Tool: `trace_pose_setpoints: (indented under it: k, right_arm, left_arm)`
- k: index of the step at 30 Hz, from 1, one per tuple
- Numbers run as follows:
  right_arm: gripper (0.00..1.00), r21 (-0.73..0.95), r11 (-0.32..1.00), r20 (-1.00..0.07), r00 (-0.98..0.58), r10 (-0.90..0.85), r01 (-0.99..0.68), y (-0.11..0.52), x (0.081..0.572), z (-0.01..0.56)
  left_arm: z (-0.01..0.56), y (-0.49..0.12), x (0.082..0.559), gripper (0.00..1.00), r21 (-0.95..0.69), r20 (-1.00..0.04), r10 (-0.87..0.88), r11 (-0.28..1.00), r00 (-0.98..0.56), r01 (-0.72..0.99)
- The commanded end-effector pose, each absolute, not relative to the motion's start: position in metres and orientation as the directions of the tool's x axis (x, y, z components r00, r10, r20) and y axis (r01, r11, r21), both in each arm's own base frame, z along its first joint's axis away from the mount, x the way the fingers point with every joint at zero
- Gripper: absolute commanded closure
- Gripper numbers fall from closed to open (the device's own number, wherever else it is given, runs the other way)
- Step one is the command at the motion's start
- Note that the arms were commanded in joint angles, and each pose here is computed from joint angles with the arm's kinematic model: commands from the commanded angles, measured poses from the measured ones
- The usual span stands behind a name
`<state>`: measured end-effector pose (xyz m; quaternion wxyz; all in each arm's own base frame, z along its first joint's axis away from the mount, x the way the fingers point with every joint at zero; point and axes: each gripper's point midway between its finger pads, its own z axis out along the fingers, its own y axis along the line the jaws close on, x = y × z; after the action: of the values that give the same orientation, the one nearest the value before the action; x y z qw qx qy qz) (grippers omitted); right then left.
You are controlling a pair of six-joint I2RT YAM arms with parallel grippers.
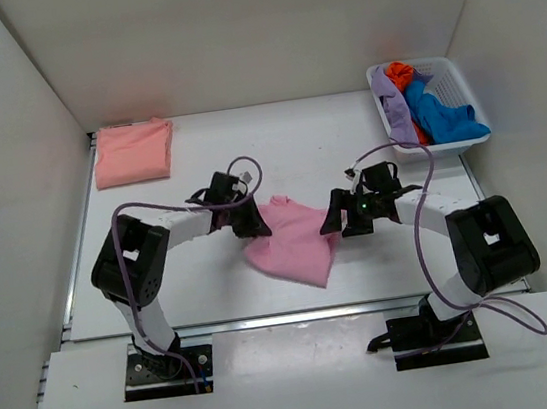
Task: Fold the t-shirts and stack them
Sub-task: Put the neatly folded tshirt into the corner of the board with the left arm
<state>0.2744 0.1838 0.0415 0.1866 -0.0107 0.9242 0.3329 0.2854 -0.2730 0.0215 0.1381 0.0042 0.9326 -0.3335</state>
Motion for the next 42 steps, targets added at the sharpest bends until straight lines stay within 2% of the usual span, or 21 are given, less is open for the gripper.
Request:
trace_pose_setpoints:
  k: [1, 9, 16, 21, 24, 32, 39, 42]
  right_arm:
    - [0.28, 0.604, 0.784, -0.365, -0.924, 0.113, -0.143, 0.175, 0.269, 0.049]
    - [0.31, 0.638, 0.747, -0.458, -0.872, 0.172, -0.188, 0.173, 0.28, 0.099]
    - [0.32, 0.668, 0.712, -0.492, -0.846, 0.205, -0.217, 0.177, 0.282, 0.129]
    - [0.33, 0.682, 0.702, -0.481, -0.848, 0.222, -0.204, 0.175, 0.281, 0.128]
    - [0.33, 0.685, 0.698, -0.479, -0.852, 0.214, -0.21, 0.178, 0.282, 0.128]
    - [0.34, 0.693, 0.688, -0.473, -0.856, 0.209, -0.216, 0.186, 0.284, 0.13]
    - [0.34, 0.705, 0.67, -0.482, -0.85, 0.212, -0.232, 0.193, 0.288, 0.144]
    - [0.35, 0.708, 0.668, -0.475, -0.855, 0.211, -0.229, 0.194, 0.29, 0.141]
  left_arm:
    - [0.041, -0.225, 0.337, 1.0, -0.434, -0.407, -0.09, 0.895, -0.909, 0.106]
    - [0.089, -0.16, 0.422, 1.0, -0.205, -0.591, -0.046, 0.974, -0.806, 0.095]
    - [0.092, -0.129, 0.473, 1.0, -0.109, -0.614, 0.004, 0.99, -0.79, 0.089]
    - [0.129, -0.114, 0.519, 1.0, -0.012, -0.691, 0.053, 0.996, -0.721, 0.085]
    - [0.142, -0.105, 0.539, 1.0, 0.026, -0.699, 0.078, 0.996, -0.711, 0.084]
    - [0.176, -0.048, 0.581, 1.0, -0.014, -0.744, -0.016, 1.0, -0.669, -0.009]
    - [0.201, 0.0, 0.597, 1.0, -0.051, -0.78, -0.087, 0.996, -0.619, -0.075]
    - [0.214, 0.041, 0.602, 1.0, -0.069, -0.802, -0.14, 0.987, -0.58, -0.142]
